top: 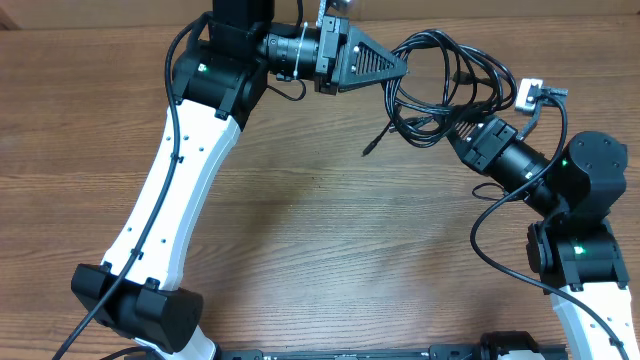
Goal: Untangle cables
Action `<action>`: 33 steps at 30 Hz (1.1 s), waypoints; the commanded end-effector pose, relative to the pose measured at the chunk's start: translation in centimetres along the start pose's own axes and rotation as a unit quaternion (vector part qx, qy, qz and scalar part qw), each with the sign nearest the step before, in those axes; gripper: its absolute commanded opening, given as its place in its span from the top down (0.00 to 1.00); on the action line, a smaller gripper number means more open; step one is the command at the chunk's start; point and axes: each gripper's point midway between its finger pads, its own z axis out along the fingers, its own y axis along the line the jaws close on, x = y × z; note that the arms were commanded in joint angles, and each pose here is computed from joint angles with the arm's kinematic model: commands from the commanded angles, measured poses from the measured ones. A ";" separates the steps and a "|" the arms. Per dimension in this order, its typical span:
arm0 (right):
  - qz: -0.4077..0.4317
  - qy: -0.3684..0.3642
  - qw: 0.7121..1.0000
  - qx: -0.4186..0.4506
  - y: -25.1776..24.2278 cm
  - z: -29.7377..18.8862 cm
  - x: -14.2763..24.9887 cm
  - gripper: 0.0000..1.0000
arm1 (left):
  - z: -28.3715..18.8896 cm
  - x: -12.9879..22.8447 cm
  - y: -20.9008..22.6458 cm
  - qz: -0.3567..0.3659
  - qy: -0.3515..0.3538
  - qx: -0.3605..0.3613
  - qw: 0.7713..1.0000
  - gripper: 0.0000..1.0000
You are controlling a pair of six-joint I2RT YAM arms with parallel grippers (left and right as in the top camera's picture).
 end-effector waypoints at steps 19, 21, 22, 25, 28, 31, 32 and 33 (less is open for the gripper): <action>0.004 0.011 0.998 0.066 -3.1 -0.4 1.0 0.13 | -4.6 -0.8 -1.7 0.237 -0.015 0.014 0.971 0.96; -0.001 0.019 0.998 0.065 -3.1 -0.4 1.4 0.13 | -4.8 -0.9 -1.6 0.281 -0.018 0.011 0.960 0.96; -0.008 0.024 0.998 0.061 -3.0 -0.5 1.5 0.13 | -4.8 -1.0 -1.6 0.300 -0.020 0.009 0.954 0.96; -0.016 0.034 0.998 0.055 -2.8 -0.5 1.9 0.13 | -4.8 -1.1 -1.5 0.345 -0.023 0.004 0.938 0.96; -0.019 0.039 0.998 0.052 -2.7 -0.5 2.1 0.13 | -4.9 -1.1 -1.4 0.382 -0.024 0.002 0.924 0.96; -0.027 0.046 0.998 0.046 -2.5 -0.5 2.3 0.13 | -5.1 -1.2 -1.4 0.406 -0.026 0.000 0.913 0.96; -0.027 0.048 0.998 0.043 -2.4 -0.5 2.4 0.13 | -5.3 -1.3 -1.4 0.414 -0.027 -0.002 0.910 0.96; -0.028 0.048 0.998 0.042 -2.3 -0.5 2.4 0.13 | -5.4 -1.3 -1.3 0.422 -0.028 -0.003 0.906 0.96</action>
